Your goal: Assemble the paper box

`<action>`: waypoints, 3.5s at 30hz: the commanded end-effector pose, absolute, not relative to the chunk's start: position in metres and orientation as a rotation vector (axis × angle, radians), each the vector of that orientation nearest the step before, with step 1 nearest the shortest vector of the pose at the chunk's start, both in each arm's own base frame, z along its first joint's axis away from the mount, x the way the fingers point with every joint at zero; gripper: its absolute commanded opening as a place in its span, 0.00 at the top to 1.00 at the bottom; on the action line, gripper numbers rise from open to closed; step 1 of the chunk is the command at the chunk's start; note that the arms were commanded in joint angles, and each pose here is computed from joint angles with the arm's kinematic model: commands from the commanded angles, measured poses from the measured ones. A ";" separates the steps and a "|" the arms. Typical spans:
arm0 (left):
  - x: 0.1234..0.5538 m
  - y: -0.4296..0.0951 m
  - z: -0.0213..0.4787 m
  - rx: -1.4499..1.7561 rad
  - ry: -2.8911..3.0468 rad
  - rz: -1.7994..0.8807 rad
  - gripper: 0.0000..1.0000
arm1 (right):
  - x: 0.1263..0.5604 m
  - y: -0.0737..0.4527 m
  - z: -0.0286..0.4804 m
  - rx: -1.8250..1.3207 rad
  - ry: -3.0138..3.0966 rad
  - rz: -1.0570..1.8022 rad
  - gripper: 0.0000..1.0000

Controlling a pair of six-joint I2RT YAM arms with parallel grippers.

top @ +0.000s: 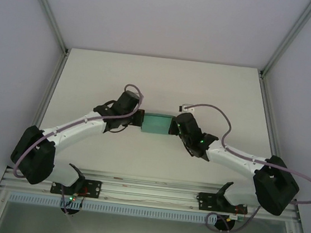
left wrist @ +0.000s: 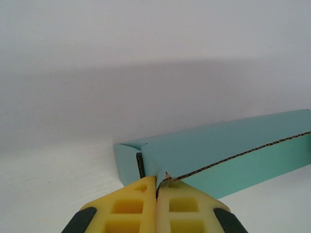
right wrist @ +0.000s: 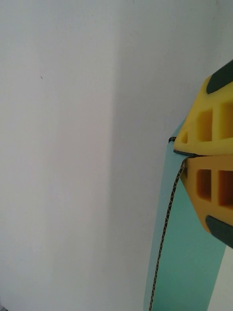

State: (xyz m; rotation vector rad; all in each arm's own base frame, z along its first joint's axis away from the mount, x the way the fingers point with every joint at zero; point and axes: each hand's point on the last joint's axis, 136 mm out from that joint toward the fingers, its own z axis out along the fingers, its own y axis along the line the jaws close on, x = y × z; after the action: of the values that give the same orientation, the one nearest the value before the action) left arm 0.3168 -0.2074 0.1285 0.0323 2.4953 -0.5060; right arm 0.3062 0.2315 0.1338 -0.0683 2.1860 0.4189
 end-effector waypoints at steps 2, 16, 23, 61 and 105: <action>0.279 -0.199 0.072 0.015 2.680 -0.473 1.00 | 0.282 0.217 0.075 -0.120 2.349 0.302 1.00; 0.269 -0.181 0.020 0.103 2.696 -0.281 1.00 | 0.268 0.218 0.044 -0.310 2.276 0.317 1.00; 0.270 -0.182 0.025 0.103 2.686 -0.287 1.00 | 0.282 0.226 0.101 -0.209 2.190 0.379 0.76; 0.301 -0.202 0.144 0.244 2.461 -0.377 0.46 | 0.307 0.191 0.051 0.133 2.499 0.306 0.55; 0.267 -0.166 -0.002 -0.159 2.667 -0.597 1.00 | 0.275 0.194 -0.013 0.101 2.530 0.475 0.98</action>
State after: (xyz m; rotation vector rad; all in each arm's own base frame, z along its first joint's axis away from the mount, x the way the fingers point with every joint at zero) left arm 0.3408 -0.2037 0.1023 -0.1116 2.1952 -0.8752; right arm 0.3482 0.2267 0.1069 0.2137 2.0133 0.7515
